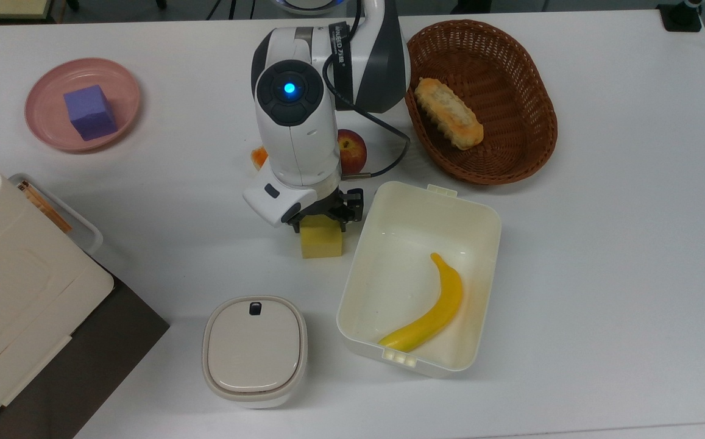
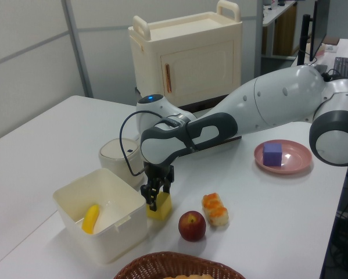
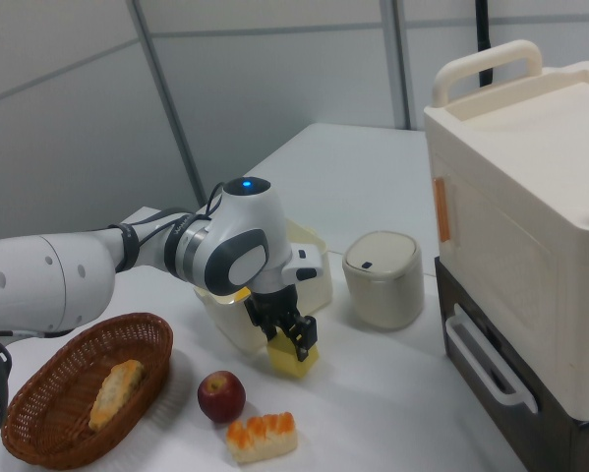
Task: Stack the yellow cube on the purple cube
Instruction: 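Close the gripper on the yellow cube and lift it, then carry the yellow cube over the purple cube on the pink plate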
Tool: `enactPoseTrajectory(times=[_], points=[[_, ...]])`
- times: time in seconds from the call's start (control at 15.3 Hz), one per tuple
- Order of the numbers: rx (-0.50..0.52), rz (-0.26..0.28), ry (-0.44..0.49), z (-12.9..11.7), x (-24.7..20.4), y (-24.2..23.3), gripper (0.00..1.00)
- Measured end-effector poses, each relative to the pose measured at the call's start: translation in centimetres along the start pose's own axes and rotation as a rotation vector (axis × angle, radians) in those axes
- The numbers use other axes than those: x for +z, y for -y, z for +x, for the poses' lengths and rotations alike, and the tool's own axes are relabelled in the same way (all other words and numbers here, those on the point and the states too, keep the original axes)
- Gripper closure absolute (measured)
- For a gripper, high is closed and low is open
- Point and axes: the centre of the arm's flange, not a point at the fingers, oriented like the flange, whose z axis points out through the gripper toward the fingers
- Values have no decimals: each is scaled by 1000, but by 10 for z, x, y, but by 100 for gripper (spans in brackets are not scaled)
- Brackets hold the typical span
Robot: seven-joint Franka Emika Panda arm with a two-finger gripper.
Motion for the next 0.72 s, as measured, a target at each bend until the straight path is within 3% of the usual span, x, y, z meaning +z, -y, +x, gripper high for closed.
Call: enactPoseTrajectory(times=[0.07,0.13,0.52,0.72], points=[[0,0,-5,1,-3,0,36],[1,1,-12,2,-6,-1,40],[40,2,-92,0,-70,-30,40],[70,-40,-97,-13,-115,-67,40]])
